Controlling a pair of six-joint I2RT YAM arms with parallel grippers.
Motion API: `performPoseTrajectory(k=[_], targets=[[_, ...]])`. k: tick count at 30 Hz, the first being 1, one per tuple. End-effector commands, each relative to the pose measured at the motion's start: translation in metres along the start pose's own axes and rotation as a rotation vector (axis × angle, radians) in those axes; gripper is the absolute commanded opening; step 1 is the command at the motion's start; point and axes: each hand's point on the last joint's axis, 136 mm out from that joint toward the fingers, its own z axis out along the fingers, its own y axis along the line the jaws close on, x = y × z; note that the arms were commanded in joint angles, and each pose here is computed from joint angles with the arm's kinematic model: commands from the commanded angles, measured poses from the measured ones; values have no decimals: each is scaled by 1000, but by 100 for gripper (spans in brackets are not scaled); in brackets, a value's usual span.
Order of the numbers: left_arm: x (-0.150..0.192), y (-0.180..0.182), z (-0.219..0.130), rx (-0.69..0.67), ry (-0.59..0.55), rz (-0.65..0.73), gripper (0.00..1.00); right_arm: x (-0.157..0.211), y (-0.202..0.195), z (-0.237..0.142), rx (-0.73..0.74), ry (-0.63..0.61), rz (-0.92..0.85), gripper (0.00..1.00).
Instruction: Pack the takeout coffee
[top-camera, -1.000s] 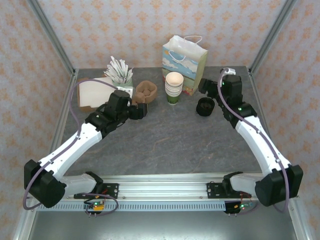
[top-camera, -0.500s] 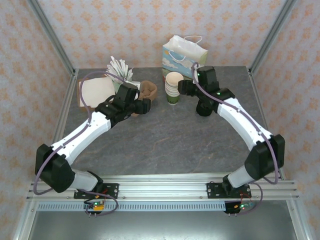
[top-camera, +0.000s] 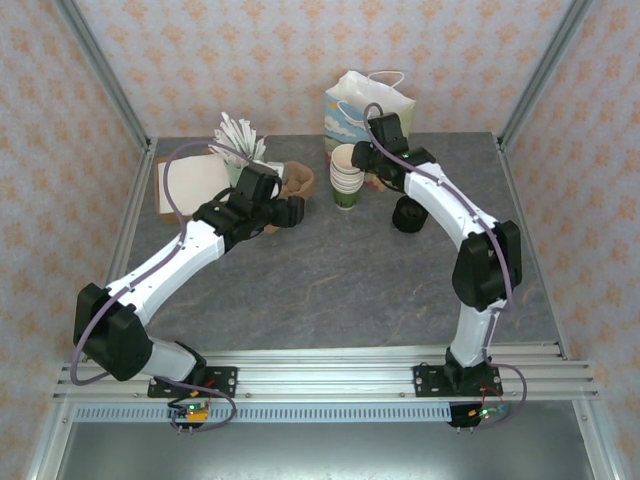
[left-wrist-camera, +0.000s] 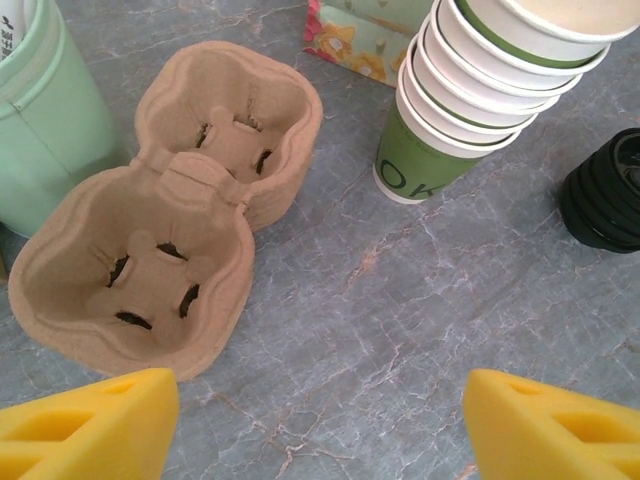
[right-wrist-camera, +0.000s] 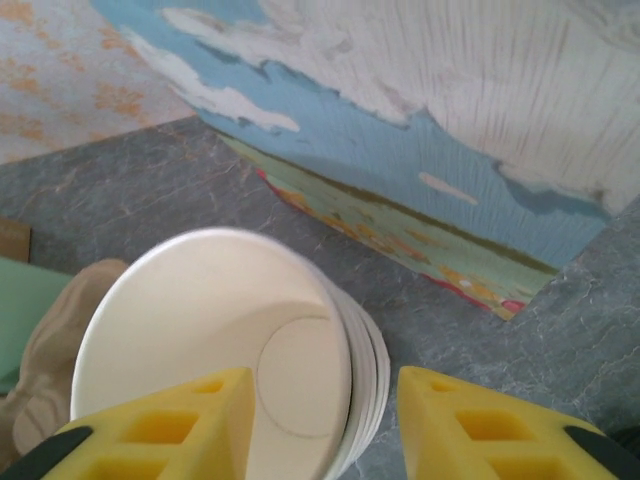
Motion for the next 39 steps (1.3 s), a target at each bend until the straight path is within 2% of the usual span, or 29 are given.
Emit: performPoseTrajectory(k=[1,13,23,39], targets=[[-9,-8,-5,21,-17,-1,76,-7,-4,1,55,-14,22,40],[-6,-8,-5,21,-14,4,76,-4,0,13,49,12,39,23],[-4,-7,-6,18,-12,10,76,-1,0,17,54,28,37,16],[-2,-5,-7,13,-15,10,76,-16,8,-4,23,-7,51,8]])
